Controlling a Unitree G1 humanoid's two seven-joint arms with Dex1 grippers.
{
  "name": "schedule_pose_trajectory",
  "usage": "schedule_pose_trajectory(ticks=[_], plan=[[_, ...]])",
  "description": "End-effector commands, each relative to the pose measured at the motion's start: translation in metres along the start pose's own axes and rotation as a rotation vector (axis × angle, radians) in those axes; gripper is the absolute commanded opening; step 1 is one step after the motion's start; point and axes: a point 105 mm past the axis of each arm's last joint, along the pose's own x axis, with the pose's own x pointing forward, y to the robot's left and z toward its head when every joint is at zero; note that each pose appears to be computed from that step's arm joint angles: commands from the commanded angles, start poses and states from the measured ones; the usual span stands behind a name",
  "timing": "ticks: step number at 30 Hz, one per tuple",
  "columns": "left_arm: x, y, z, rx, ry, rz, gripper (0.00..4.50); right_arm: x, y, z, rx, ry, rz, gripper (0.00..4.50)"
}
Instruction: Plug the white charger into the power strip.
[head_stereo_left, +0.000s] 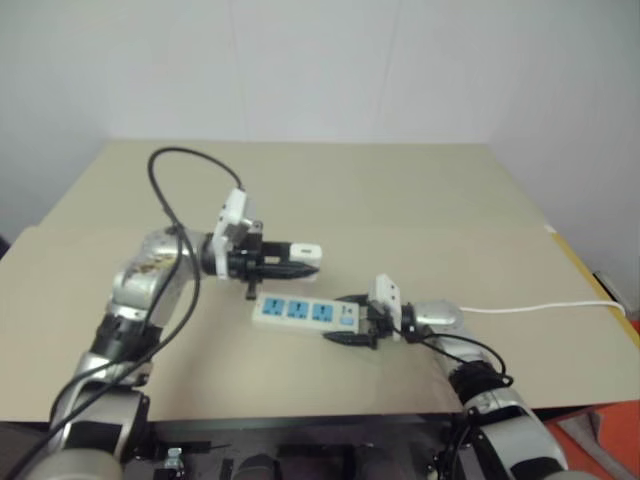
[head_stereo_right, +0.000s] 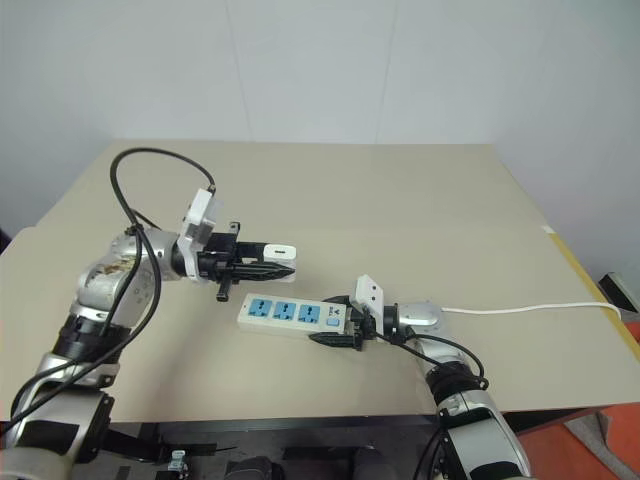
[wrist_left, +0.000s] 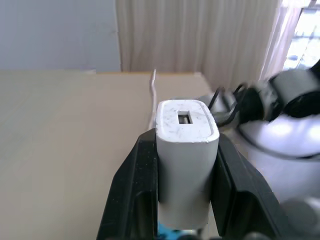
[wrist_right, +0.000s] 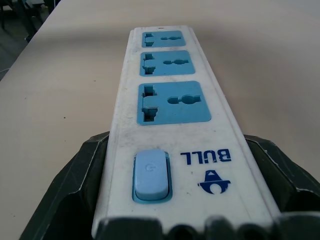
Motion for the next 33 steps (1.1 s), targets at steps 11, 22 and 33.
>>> schedule_pose_trajectory(ticks=[11, 22, 33], plan=[[0.007, -0.012, -0.028, -0.010, -0.078, -0.122, 1.00, 0.004, 0.003, -0.006, 0.008, 0.024, 0.018, 3.44], [0.020, -0.003, -0.047, 0.046, -0.010, -0.194, 1.00, 0.004, 0.007, -0.004, 0.013, 0.013, 0.046, 3.44], [0.024, -0.001, -0.058, 0.066, -0.009, -0.170, 1.00, 0.007, 0.011, -0.004, 0.025, 0.004, 0.073, 3.44]])
